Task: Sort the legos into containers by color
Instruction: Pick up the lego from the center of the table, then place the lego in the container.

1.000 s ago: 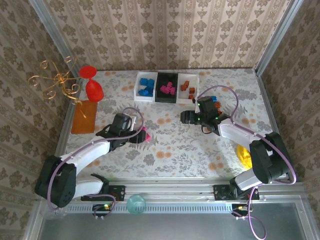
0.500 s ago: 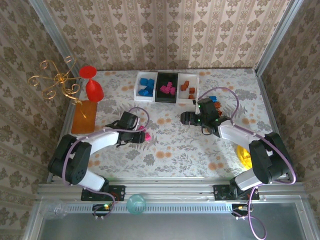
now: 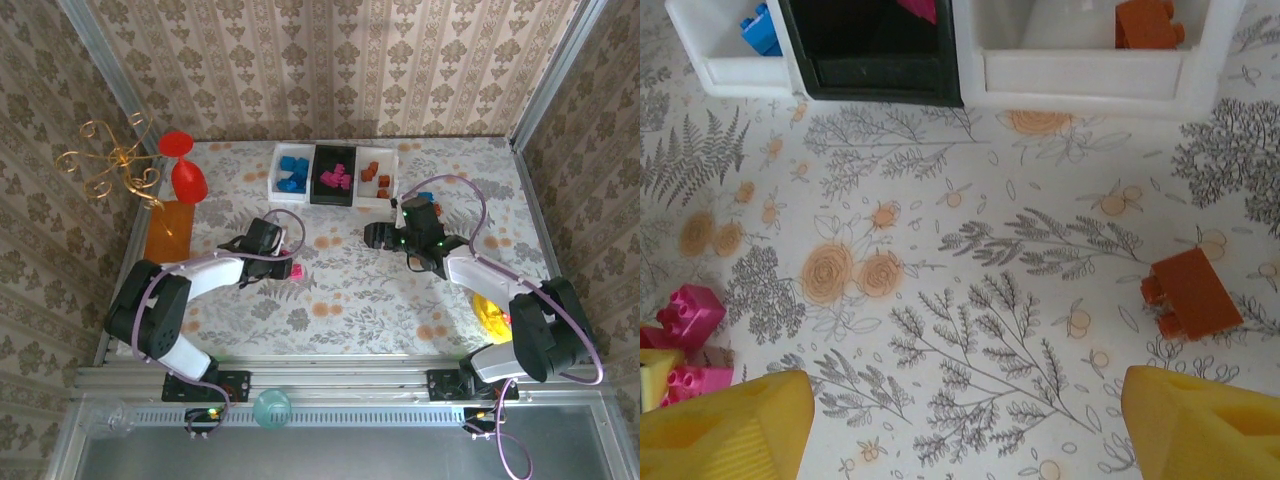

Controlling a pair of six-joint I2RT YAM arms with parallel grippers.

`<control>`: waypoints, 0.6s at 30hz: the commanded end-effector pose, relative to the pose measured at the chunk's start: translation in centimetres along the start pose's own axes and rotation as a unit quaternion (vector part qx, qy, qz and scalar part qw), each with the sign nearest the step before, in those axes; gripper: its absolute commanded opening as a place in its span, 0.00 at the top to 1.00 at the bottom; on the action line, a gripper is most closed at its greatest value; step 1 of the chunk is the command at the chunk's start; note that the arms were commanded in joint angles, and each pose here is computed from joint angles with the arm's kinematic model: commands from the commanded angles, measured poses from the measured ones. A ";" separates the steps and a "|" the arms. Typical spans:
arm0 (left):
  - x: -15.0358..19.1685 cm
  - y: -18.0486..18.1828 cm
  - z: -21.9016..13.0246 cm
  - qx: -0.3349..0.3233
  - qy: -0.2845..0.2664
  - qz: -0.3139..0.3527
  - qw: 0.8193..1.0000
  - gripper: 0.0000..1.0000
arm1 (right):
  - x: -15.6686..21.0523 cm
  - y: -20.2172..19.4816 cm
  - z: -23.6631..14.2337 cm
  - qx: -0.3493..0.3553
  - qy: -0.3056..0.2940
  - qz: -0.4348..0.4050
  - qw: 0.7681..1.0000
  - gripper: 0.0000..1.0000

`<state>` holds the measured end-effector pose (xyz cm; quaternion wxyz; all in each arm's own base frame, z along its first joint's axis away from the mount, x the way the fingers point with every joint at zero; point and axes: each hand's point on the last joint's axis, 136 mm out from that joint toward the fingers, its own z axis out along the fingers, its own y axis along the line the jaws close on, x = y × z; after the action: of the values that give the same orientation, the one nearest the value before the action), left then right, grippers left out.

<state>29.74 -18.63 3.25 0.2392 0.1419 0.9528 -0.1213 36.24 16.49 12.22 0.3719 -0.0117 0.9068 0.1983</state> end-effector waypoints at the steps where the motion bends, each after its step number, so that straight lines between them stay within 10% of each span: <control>1: -2.4 -1.1 -2.9 0.003 -0.065 -0.001 0.998 0.63 | -0.5 0.4 -1.2 -0.011 -0.014 0.012 1.000 0.18; 9: -10.7 -5.0 -5.6 0.061 -0.168 0.004 0.984 0.61 | -1.0 0.6 -1.9 -0.018 -0.035 0.024 0.999 0.18; 18: -22.0 -7.9 0.2 0.064 -0.192 0.028 0.979 0.61 | -0.5 0.3 -3.5 -0.019 -0.049 0.035 0.998 0.18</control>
<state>43.25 -29.46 15.35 0.4036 0.1473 0.8791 -0.2063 34.54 15.78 14.07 0.3972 0.0094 0.8908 0.2204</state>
